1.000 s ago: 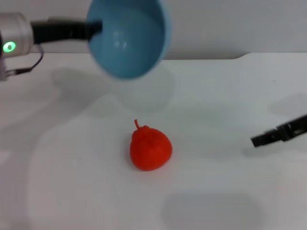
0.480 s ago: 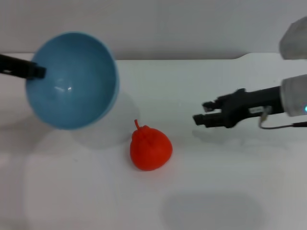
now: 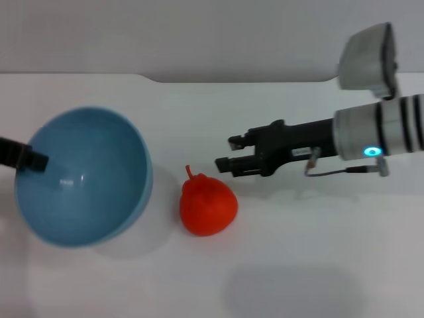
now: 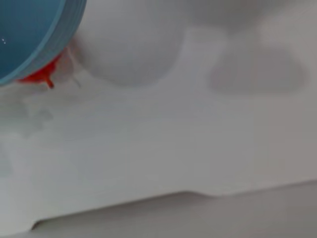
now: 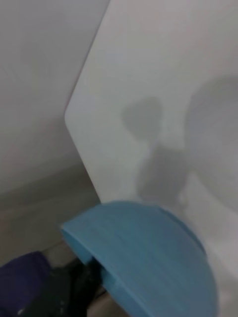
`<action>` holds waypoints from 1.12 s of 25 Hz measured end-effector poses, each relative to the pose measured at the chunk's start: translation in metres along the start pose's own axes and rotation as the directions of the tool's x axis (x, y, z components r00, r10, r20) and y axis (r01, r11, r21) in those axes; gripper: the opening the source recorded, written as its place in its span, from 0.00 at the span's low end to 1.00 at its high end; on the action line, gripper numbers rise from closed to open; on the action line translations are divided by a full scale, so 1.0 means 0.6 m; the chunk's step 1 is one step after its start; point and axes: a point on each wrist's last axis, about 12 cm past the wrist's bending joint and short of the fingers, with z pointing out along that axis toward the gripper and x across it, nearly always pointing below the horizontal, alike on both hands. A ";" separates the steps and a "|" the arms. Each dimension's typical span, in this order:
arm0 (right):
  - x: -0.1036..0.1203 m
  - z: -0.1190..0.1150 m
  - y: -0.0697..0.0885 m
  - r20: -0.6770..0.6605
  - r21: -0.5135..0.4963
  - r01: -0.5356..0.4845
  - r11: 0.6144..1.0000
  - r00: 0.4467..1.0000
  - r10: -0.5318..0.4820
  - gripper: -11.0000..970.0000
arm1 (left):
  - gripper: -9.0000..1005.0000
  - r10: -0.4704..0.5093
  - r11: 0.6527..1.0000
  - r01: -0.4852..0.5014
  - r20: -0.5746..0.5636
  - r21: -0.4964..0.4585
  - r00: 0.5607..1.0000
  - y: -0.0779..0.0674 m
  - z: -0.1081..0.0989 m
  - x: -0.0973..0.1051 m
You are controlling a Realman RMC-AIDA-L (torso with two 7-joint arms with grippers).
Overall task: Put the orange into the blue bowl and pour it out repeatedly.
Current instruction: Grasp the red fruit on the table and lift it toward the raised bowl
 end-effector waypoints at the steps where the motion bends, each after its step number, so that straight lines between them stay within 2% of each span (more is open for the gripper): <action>1: 0.000 0.008 -0.001 -0.008 0.008 -0.001 1.000 1.000 0.001 0.59 | 0.01 -0.001 1.000 0.001 -0.011 0.006 1.000 -0.001 0.002 0.002; 4: 0.004 0.026 -0.001 -0.024 0.035 -0.001 0.999 1.000 0.002 0.58 | 0.01 0.002 1.000 -0.001 -0.026 0.024 1.000 -0.003 0.007 0.005; 13: 0.024 0.050 0.011 -0.018 0.037 -0.054 0.998 0.998 0.054 0.55 | 0.01 0.015 0.997 -0.009 -0.093 0.072 0.996 -0.012 0.032 0.011; 22: 0.057 0.068 0.021 -0.044 0.048 -0.112 0.993 0.992 0.114 0.52 | 0.01 0.041 0.996 -0.032 -0.109 0.085 0.993 -0.020 0.041 0.008; 28: 0.066 0.091 0.036 -0.065 0.057 -0.107 0.993 0.992 0.111 0.50 | 0.01 0.048 0.996 -0.039 -0.105 0.083 0.993 -0.022 0.044 0.004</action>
